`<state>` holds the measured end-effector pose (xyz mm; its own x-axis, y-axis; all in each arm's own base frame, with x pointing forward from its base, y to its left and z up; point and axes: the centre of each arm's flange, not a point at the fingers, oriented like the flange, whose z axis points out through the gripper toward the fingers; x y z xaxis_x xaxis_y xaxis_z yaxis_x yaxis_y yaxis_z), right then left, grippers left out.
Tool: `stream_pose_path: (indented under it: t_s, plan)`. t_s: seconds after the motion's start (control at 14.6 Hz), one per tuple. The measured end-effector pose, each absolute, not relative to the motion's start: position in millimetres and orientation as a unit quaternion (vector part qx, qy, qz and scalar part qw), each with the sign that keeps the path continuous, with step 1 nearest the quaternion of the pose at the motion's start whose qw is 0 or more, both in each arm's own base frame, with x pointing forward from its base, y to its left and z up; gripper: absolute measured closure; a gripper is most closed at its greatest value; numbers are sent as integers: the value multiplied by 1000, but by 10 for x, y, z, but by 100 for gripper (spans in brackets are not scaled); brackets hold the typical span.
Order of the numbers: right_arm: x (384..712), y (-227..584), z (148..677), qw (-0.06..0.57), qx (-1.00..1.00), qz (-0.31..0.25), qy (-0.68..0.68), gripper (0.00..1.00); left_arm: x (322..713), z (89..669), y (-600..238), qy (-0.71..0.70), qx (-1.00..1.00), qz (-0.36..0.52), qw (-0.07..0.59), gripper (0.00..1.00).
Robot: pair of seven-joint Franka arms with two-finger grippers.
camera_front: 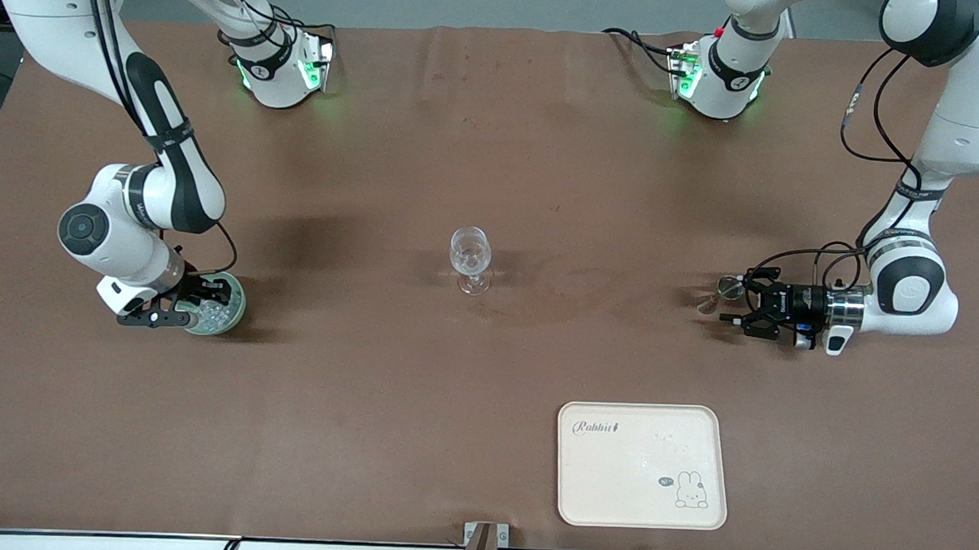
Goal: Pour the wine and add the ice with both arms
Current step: 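Grasp an ice cube with the right gripper while the left gripper grasps the jigger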
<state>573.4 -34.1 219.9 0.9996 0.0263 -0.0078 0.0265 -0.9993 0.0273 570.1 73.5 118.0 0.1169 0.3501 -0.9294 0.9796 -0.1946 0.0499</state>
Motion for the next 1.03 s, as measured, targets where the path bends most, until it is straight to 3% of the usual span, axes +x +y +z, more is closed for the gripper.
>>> stream_pose_path:
  t_s: [0.27,0.34,0.41,0.48,0.82,1.03]
  plan:
    - [5740,-343,2205,14,1000,-2,13,44,5687,1103,624,506,647,-430,374,33]
    - [5742,-343,2206,14,1000,-1,13,50,5687,1100,610,506,647,-431,374,38]
    - [5745,-343,2209,14,1000,1,12,64,5688,1099,604,506,647,-431,374,38]
    - [5749,-344,2212,14,1000,2,12,67,5687,1096,604,506,647,-431,374,41]
    - [5763,-344,2228,14,1000,4,10,67,5675,1067,604,506,645,-433,373,49]
    - [5832,-345,2374,14,1000,12,10,67,5664,1031,609,509,641,-435,375,60]
